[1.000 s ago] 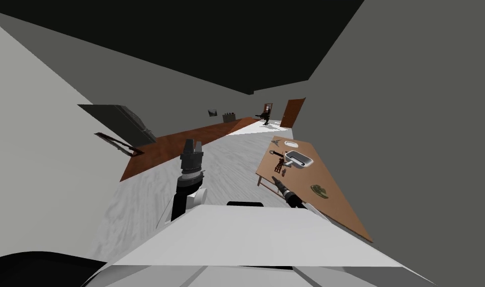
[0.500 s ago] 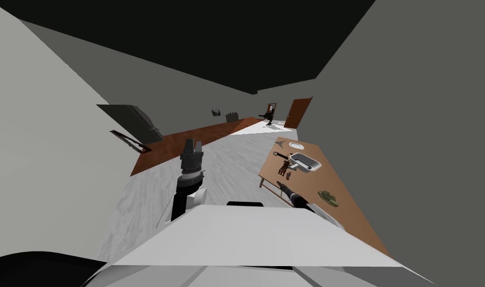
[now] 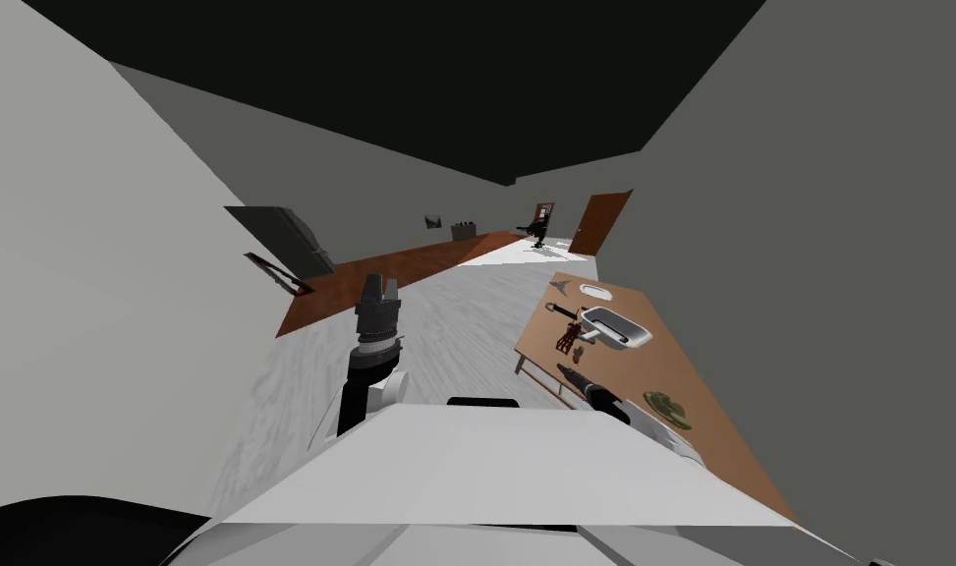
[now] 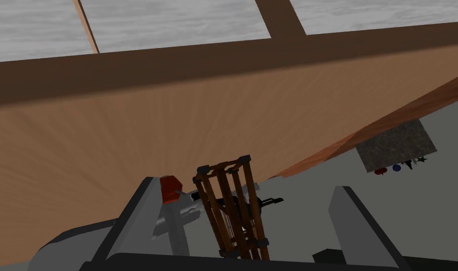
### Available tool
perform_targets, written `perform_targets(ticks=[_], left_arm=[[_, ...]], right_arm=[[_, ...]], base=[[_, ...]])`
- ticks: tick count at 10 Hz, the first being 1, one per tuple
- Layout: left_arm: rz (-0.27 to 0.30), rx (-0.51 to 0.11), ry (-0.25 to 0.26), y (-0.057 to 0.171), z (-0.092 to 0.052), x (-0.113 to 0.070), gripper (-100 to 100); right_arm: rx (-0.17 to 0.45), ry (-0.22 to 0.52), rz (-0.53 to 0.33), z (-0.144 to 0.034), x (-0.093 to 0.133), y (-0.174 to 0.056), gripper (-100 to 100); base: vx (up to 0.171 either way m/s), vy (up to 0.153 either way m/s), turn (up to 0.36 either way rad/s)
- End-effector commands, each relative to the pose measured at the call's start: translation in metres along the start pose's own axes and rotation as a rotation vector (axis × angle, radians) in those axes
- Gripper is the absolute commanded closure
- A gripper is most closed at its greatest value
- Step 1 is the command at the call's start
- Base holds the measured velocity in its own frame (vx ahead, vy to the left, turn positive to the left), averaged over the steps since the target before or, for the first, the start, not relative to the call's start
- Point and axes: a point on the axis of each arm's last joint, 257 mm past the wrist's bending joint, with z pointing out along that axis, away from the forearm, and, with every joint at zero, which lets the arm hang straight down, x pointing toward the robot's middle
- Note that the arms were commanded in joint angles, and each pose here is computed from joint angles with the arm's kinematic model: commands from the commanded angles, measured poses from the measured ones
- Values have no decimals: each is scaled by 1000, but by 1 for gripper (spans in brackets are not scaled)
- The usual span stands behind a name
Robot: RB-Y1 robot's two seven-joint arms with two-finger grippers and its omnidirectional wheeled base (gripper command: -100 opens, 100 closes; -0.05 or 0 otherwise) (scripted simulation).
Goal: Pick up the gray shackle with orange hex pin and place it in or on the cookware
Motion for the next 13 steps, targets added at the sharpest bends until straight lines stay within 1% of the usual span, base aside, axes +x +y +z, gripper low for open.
perform_targets(ticks=[1,2,3,5,8,11,12,13], left_arm=[[0,0,0,0,0,0,0],[0,0,0,0,0,0,0],[0,0,0,0,0,0,0],[0,0,0,0,0,0,0],[0,0,0,0,0,0,0],[0,0,0,0,0,0,0],[0,0,0,0,0,0,0],[0,0,0,0,0,0,0]], right_arm=[[25,3,-28,2,-5,-11,-100],[60,5,-77,2,-12,-27,-100],[60,5,-77,2,-12,-27,-100],[119,7,-167,1,-28,-55,-100],[186,7,-274,-1,-51,-84,-100],[231,6,-352,-4,-68,-103,-100],[222,6,-333,-4,-63,-100,-100],[223,7,-337,-4,-63,-101,0]], base=[[18,-9,46],[21,-7,92],[18,-9,41],[25,-12,115],[34,-29,110],[21,-32,89],[10,-14,19],[0,0,0]])
